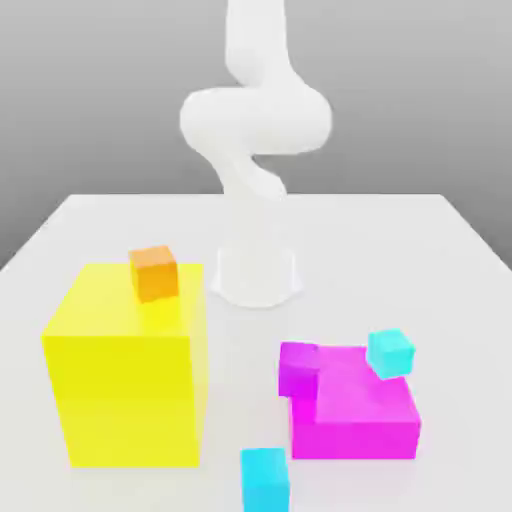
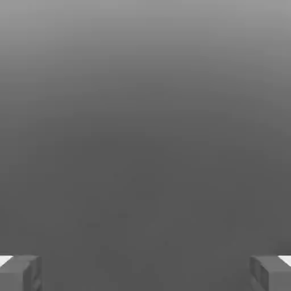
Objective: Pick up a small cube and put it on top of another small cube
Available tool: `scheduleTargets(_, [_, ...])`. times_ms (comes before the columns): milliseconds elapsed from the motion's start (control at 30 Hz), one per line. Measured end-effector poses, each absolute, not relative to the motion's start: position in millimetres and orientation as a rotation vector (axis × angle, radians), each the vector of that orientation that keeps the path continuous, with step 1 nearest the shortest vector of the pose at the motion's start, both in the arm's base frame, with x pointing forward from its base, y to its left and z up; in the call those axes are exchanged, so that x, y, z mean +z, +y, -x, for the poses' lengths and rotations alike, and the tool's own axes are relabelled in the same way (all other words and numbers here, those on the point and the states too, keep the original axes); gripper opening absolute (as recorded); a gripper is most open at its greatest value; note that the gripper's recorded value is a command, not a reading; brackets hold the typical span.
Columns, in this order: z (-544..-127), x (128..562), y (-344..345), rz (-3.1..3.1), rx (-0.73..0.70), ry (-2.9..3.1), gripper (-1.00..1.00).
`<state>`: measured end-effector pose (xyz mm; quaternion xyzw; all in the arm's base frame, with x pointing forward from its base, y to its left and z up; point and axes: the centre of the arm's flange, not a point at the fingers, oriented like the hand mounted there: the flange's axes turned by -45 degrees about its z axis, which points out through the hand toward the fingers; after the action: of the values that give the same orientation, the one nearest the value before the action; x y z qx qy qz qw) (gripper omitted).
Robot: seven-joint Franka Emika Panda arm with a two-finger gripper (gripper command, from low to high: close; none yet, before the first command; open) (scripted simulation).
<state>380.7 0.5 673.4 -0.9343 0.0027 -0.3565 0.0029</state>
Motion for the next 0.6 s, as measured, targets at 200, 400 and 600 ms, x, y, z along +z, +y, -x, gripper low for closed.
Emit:
scheduleTargets(200, [-448.0,570.6,2.7,3.016,-0.860,-0.023,0.00])
scheduleTargets(400, [-486.9,459.0,5.4,3.078,-0.603,-0.054,0.00])
scheduleTargets(600, [-498.0,342.9,8.2,3.119,-0.341,-0.086,0.00])
